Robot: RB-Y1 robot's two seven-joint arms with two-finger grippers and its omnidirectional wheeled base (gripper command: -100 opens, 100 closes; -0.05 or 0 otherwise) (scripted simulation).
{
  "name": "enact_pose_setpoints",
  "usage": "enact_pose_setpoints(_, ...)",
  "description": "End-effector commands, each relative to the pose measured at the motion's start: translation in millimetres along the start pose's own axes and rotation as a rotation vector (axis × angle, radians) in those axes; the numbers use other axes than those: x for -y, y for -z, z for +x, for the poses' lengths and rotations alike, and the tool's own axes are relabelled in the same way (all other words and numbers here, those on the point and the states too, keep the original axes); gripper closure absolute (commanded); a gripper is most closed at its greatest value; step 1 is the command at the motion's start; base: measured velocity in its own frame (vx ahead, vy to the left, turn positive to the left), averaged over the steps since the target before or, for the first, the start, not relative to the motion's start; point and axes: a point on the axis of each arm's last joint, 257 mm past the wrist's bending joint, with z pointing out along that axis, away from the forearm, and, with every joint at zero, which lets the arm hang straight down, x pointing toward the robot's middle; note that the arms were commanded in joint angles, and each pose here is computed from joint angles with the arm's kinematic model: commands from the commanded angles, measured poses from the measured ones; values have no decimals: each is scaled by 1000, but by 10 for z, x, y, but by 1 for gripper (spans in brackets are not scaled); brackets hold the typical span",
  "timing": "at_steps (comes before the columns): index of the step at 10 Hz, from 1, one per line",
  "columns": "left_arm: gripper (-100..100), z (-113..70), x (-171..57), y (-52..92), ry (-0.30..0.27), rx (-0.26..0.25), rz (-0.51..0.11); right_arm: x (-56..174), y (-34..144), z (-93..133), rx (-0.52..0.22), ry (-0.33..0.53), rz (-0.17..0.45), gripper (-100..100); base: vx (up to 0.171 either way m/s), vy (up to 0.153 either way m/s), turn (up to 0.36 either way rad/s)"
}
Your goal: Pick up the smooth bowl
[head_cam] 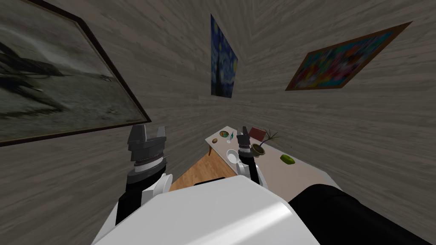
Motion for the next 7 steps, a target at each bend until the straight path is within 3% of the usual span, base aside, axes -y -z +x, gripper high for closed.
enact_pose_setpoints(1,0,0,0,0,0,0,0,51,19,42,-31,19,10,-100,-12,29,-3)
enact_pose_setpoints(3,0,0,0,0,0,0,0,170,66,112,-85,57,33,-100,-35,77,-7)
enact_pose_setpoints(7,0,0,0,0,0,0,0,586,260,246,-212,175,113,-100,-68,155,0)
